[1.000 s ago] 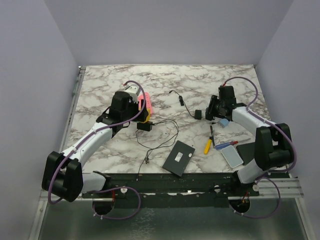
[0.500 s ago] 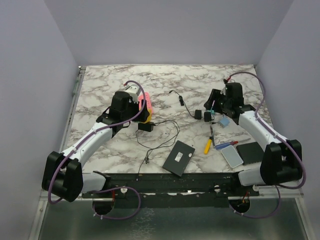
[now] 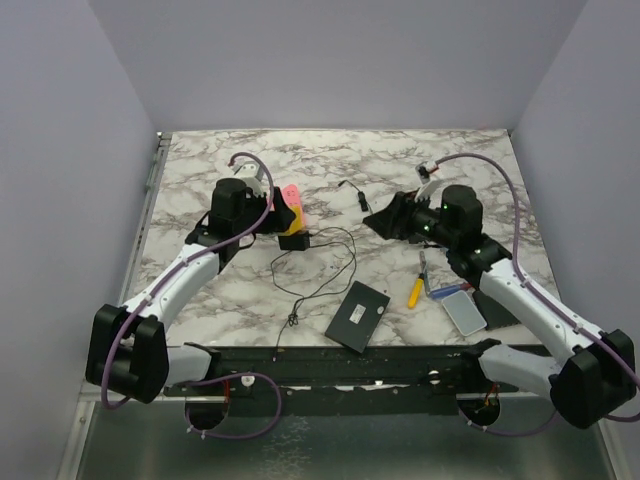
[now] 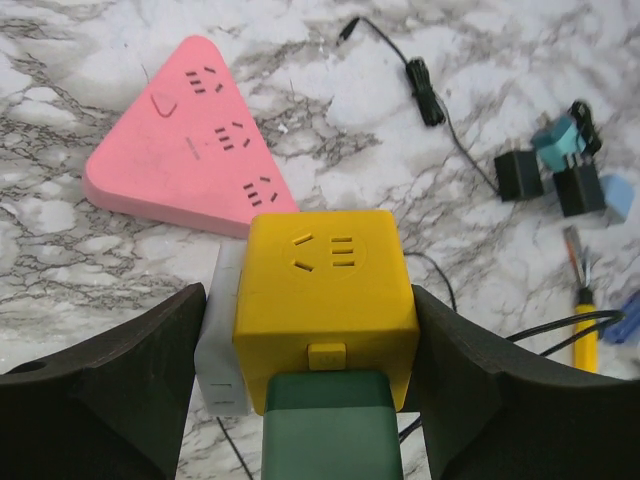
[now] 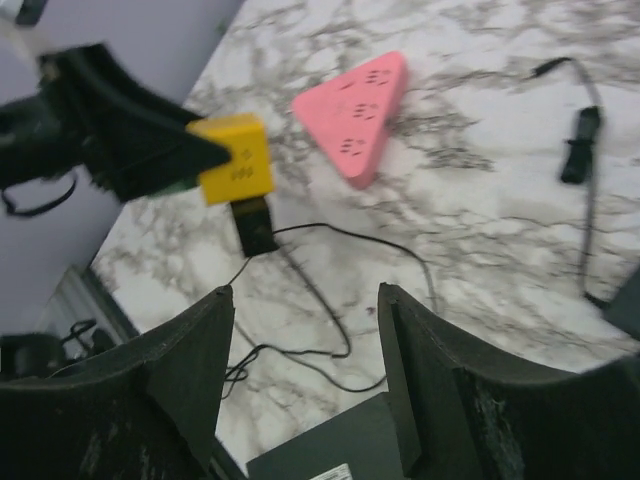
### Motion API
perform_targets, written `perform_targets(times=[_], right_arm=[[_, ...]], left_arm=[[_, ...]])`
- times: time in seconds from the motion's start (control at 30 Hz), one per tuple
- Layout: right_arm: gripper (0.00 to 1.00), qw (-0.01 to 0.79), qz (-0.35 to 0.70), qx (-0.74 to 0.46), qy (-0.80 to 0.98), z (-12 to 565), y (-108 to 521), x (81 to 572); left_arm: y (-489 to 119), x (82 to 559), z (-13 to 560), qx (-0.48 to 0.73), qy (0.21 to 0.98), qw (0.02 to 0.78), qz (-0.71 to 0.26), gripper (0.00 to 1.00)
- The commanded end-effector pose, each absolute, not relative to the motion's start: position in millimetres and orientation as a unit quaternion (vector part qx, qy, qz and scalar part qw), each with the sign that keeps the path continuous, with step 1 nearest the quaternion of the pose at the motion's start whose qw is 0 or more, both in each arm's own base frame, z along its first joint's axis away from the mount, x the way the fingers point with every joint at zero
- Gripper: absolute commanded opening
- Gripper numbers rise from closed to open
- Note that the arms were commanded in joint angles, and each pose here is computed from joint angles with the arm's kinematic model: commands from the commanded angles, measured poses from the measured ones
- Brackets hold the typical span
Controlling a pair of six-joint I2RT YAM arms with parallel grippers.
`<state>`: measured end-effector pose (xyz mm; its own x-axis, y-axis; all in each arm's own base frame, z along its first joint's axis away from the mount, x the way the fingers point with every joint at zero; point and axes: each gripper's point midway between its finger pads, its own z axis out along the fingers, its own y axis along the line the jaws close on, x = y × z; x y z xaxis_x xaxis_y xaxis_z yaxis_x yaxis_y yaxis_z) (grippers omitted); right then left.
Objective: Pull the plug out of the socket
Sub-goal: Remove the plug from the socket.
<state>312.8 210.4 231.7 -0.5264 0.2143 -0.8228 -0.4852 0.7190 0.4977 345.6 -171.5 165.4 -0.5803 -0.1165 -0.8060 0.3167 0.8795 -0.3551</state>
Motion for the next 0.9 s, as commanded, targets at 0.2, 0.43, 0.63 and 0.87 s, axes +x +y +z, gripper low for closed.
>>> perform_targets(times=[0.2,0.43,0.63,0.87], right_arm=[[0.63,0.507,0.431,-0.147,0.732,254.3,302.0,264.6],[0.61,0.477,0.435,-0.157,0.748,222.2,334.3,277.3],[0.6,0.494,0.429,-0.161,0.739,202.6,348.9,296.7],[0.62,0.513,0.445,-0.182,0.711,202.4,363.3,304.1]], left_arm=[[-180.8,382.7,255.9,-0.091,0.732,0.518,-0.433,0.0],[-180.8,380.1,246.9,-0.1,0.728,0.509,-0.448,0.0],[-182.1,373.9,233.1,-0.092,0.738,0.497,-0.447,0.0],[-185.3,372.8,229.6,-0.086,0.742,0.486,-0.454,0.0]])
